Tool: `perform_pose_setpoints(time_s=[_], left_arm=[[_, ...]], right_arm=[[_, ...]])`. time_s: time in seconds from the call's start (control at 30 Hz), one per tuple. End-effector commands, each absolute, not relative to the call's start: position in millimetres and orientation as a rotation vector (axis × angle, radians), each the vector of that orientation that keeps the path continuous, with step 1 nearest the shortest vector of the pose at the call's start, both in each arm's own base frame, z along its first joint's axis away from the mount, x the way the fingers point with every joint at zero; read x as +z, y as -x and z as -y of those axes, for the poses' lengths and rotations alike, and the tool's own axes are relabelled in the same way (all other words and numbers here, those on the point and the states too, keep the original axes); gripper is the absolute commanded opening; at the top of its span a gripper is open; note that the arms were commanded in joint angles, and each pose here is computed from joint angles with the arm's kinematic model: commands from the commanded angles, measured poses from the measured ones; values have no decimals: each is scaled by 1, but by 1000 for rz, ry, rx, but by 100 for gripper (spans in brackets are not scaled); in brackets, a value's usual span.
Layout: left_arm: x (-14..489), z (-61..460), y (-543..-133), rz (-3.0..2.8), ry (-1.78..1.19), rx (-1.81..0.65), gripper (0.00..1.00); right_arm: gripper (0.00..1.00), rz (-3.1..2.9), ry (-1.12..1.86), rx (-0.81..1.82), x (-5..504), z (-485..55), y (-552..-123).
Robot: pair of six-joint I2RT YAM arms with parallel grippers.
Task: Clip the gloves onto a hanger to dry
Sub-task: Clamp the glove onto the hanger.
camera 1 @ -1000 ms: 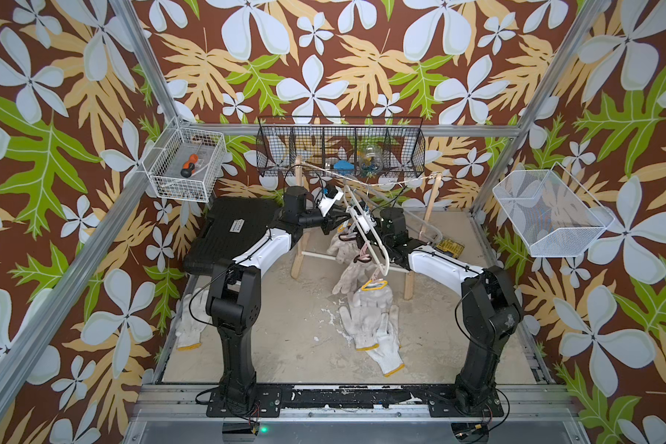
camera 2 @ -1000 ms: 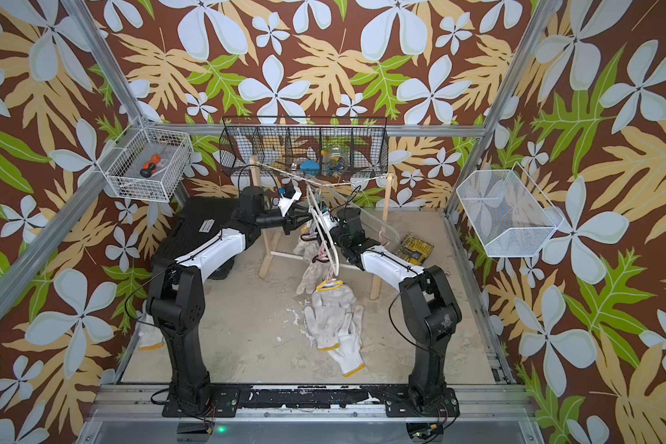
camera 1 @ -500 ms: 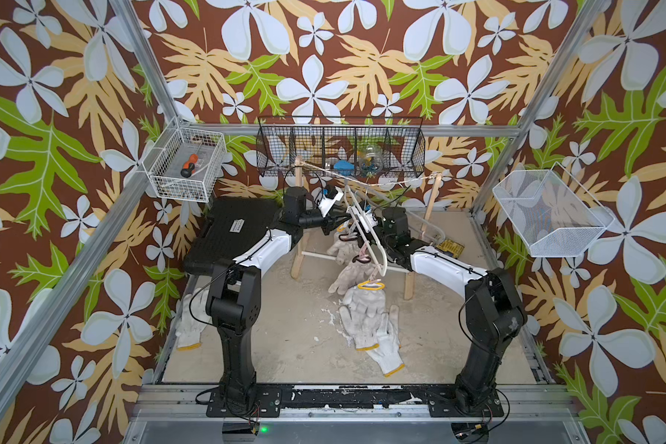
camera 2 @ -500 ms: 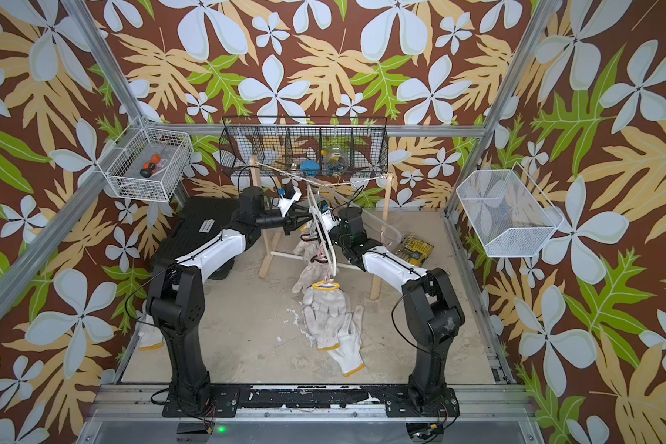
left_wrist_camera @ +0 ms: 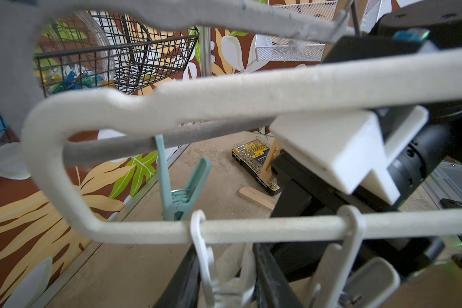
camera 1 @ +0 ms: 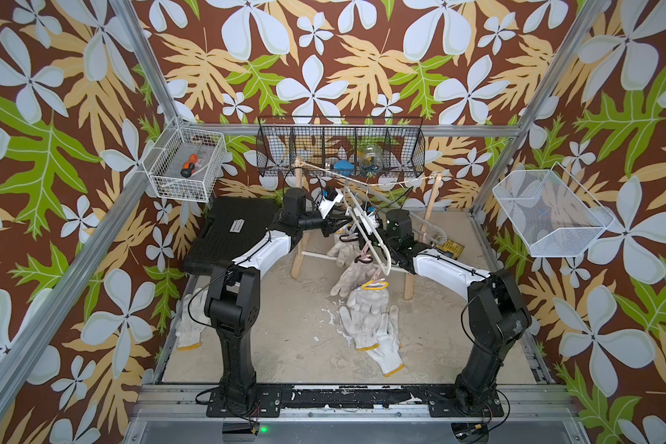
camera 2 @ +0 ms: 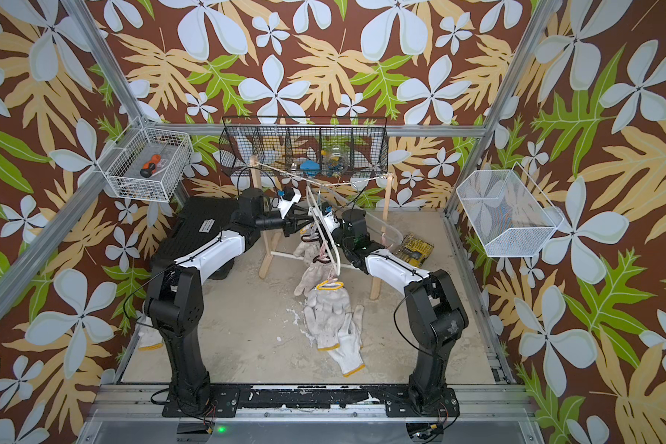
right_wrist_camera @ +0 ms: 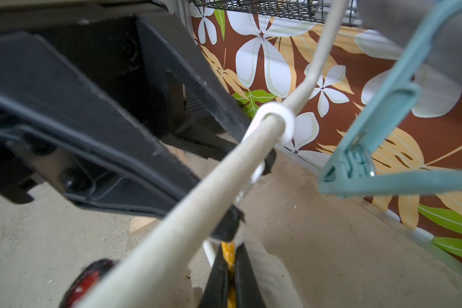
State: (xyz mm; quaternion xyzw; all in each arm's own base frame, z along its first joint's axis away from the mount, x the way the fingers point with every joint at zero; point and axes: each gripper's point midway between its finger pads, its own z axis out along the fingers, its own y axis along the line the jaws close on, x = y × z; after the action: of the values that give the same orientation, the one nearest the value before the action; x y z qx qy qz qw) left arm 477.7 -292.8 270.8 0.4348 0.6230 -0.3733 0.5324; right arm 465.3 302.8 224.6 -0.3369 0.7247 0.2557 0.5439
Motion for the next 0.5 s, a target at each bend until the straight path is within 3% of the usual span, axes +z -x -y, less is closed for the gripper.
perform_pose_setpoints(time_s=[0.0, 0.47], left_arm=[[279, 290, -478, -1466, -1033, -877, 34], [286, 286, -477, -1464, -1022, -879, 55]], right_arm=[[0, -1621, 828, 635, 248, -309, -461], [3, -1638, 820, 634, 246, -307, -463]])
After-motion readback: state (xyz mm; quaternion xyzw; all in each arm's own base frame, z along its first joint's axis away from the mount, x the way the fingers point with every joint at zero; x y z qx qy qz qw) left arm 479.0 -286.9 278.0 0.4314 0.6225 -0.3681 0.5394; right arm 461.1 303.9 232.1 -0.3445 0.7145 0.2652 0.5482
